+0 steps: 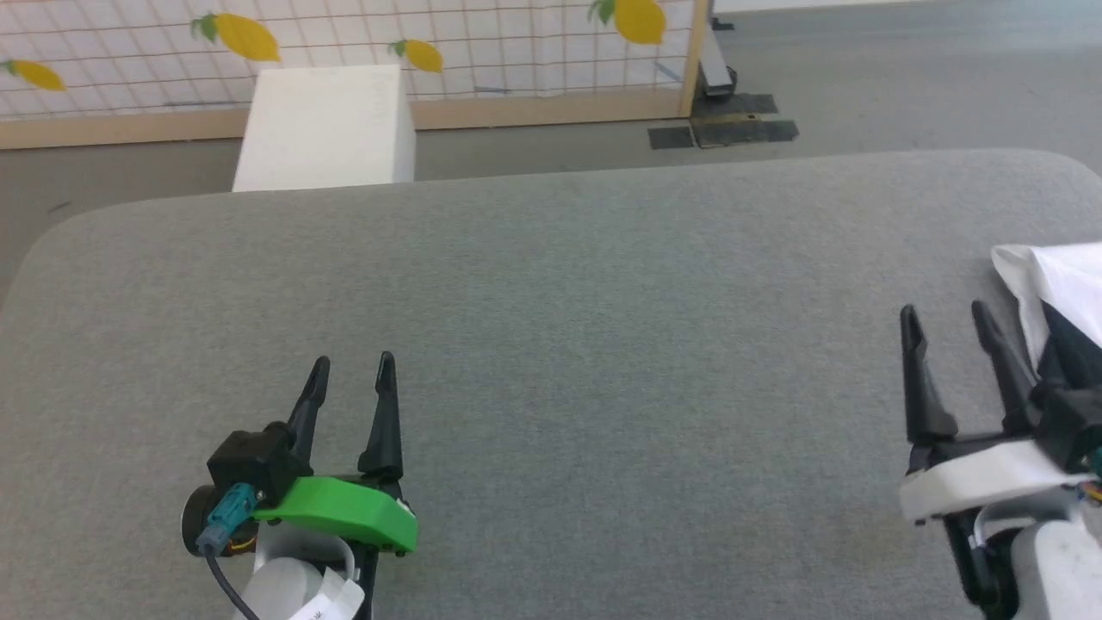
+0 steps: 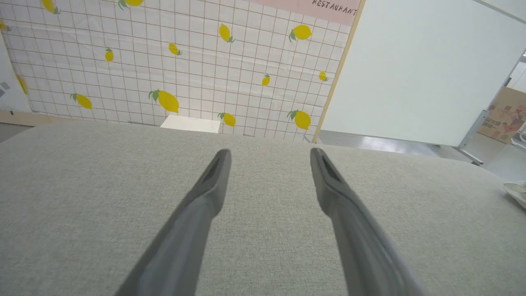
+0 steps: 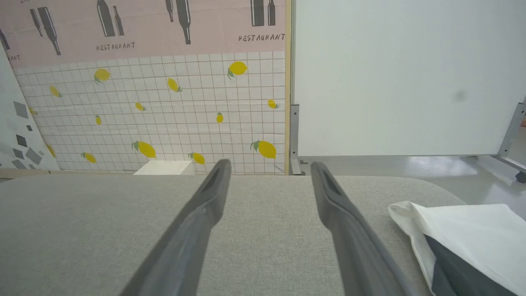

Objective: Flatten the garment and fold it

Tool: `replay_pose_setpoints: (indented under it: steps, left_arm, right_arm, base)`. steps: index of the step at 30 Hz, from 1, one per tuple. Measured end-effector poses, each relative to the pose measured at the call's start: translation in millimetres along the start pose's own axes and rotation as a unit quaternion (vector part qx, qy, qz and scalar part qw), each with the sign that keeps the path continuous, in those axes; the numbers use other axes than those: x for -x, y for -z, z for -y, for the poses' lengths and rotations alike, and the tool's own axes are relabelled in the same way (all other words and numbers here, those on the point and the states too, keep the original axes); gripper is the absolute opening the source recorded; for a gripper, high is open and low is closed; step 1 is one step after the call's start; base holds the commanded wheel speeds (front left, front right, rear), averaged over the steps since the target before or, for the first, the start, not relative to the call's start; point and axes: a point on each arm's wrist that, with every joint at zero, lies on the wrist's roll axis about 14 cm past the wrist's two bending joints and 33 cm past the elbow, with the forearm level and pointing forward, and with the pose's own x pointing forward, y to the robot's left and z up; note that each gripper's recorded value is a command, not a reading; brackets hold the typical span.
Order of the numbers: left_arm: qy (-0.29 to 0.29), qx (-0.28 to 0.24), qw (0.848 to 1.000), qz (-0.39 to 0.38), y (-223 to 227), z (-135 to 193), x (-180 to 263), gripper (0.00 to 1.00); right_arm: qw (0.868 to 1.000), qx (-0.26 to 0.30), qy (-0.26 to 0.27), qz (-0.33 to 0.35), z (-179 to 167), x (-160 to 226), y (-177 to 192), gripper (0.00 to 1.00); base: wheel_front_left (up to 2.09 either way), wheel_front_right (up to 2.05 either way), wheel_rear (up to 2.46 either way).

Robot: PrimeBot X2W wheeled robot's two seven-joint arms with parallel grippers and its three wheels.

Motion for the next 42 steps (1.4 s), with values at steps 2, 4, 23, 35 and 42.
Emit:
replay_pose_setpoints:
  steps: [2,4,23,35,42]
  left_arm:
    - [-0.008,-0.002,1.0,0.003,-3.2,-5.0,4.3,1.0]
    - [-0.015,-0.003,1.0,0.003,-4.1,-8.8,8.7,1.0]
    - [-0.039,-0.001,0.999,-0.004,-0.9,-20.1,24.7,1.0]
    - [-0.039,-0.001,0.999,-0.008,1.4,-19.8,25.1,0.0]
    - [-0.038,-0.001,0.999,-0.008,1.4,-19.2,25.0,0.0]
  right_arm:
    - [1.0,-0.004,-0.011,-0.002,-12.9,3.2,1.8,1.0]
    - [1.0,-0.005,-0.02,-0.004,-22.7,6.2,2.3,1.0]
    - [0.999,-0.02,-0.025,-0.024,-39.5,18.7,8.8,1.0]
    - [0.999,-0.026,-0.023,-0.025,-38.7,19.3,9.8,0.0]
    - [0.999,-0.026,-0.023,-0.025,-38.8,19.3,9.8,0.0]
  base:
    - [0.0,0.0,0.0]
    - [0.0,0.0,0.0]
    - [0.0,0.0,0.0]
    - [0.0,0.0,0.0]
    - [0.0,0.0,0.0]
